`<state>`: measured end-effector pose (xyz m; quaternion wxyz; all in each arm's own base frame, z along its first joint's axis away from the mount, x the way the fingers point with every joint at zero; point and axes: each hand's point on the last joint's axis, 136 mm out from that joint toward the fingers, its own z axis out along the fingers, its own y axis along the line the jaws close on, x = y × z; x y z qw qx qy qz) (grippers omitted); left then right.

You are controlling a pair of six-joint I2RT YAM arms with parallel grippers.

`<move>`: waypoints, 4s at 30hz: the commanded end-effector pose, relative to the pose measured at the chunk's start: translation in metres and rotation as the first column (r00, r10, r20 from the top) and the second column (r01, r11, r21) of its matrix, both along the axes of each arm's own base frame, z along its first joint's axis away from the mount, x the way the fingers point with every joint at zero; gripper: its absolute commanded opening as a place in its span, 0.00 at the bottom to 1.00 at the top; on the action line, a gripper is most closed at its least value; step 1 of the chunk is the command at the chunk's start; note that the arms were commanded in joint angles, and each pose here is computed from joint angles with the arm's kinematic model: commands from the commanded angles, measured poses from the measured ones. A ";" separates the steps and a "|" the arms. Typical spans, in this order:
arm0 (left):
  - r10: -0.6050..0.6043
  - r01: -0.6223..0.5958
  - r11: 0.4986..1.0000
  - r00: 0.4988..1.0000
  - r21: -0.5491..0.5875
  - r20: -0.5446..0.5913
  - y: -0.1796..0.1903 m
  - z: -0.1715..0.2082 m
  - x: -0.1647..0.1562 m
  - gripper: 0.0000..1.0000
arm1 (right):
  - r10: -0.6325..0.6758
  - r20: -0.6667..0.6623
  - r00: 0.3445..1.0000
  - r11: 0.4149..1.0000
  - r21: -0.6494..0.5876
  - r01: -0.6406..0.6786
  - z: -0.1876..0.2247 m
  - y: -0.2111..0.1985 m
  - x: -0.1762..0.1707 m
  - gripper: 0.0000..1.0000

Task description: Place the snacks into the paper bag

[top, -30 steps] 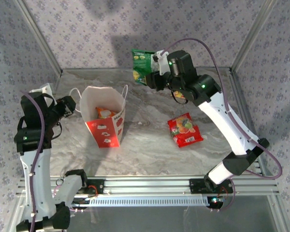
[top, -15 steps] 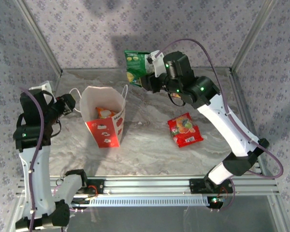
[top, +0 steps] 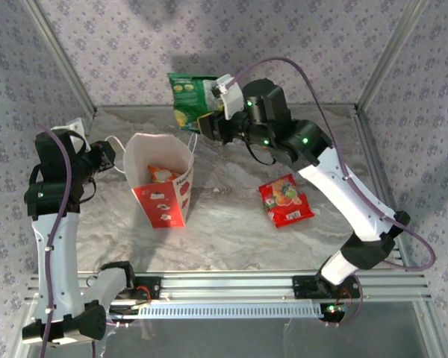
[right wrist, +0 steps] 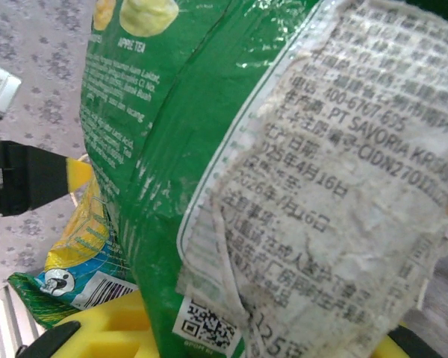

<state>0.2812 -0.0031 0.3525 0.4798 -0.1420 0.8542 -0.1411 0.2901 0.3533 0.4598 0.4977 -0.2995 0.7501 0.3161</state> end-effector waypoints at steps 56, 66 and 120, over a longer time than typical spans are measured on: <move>0.050 -0.050 0.996 0.999 0.069 -0.003 0.011 -0.006 -0.025 0.10 | 0.238 -0.314 0.919 0.937 -0.174 -0.302 -0.133 0.129 -0.028 0.46; 0.048 -0.048 0.996 0.999 0.071 0.001 0.011 -0.003 -0.025 0.11 | 0.225 -0.243 0.944 0.951 -0.154 -0.267 -0.102 0.110 -0.026 0.63; 0.035 -0.035 0.997 0.999 0.073 0.001 0.009 -0.005 -0.030 0.12 | -0.682 -0.200 0.703 0.731 -0.210 0.649 -0.136 -0.253 0.039 0.92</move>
